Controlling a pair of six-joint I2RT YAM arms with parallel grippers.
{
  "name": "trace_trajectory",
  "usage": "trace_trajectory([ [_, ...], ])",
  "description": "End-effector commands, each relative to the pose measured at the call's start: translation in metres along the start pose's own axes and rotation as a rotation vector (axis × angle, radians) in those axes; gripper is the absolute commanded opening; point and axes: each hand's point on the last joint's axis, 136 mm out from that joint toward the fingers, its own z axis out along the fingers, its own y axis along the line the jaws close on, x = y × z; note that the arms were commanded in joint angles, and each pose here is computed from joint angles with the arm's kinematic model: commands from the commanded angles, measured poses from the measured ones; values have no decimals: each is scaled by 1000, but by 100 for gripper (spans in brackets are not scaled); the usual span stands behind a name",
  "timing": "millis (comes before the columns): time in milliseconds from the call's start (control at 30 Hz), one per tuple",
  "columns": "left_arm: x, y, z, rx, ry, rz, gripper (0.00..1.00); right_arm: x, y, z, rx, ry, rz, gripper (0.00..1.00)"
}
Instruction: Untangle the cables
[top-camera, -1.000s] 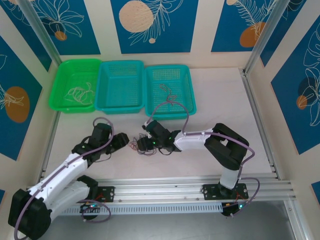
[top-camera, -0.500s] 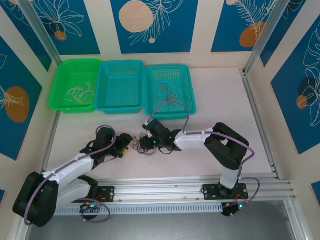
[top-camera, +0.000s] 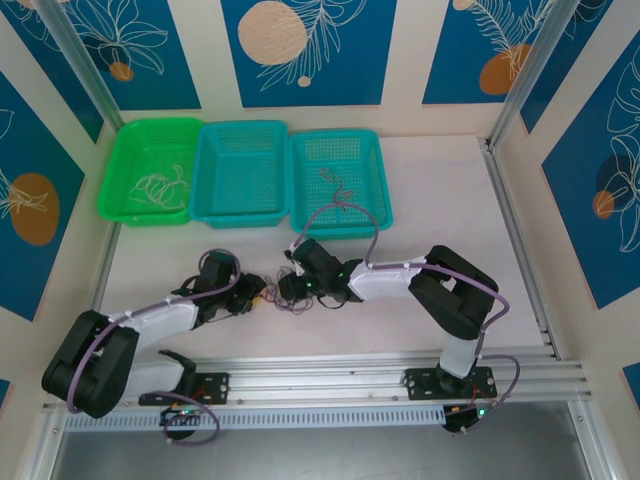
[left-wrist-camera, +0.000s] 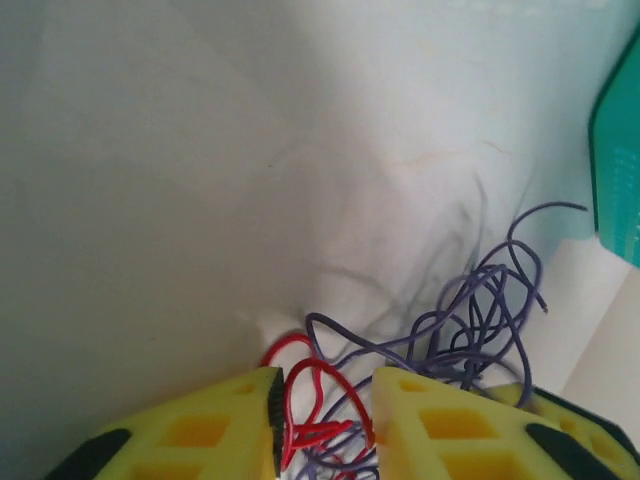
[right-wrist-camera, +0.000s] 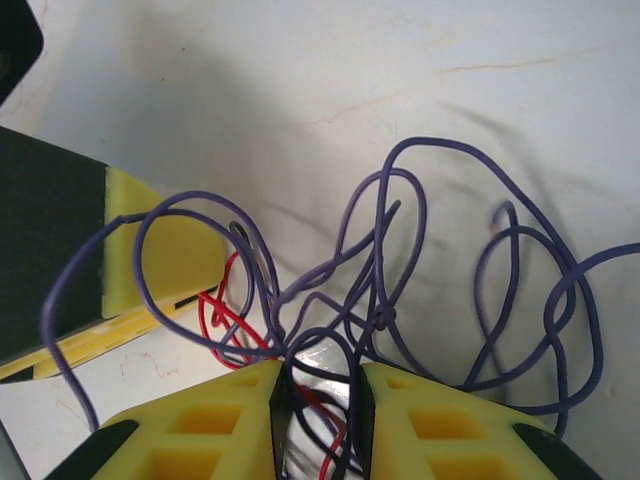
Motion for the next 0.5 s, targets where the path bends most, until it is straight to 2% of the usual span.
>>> trace_trajectory([
  [0,-4,-8,-3,13,-10,19,17,-3,6,-3,-5,-7,8,27],
  [100,-6,-6,-7,-5,-29,43,0,1,1,-2,16,0,15,27],
  [200,-10,-5,-12,-17,-52,70,0,5,-12,1,63,20,48,25],
  [367,-20,-4,-23,-39,-83,104,0,17,-44,2,149,64,156,10],
  [467,-29,-3,-32,-54,-109,122,0,26,-62,-2,203,83,207,4],
])
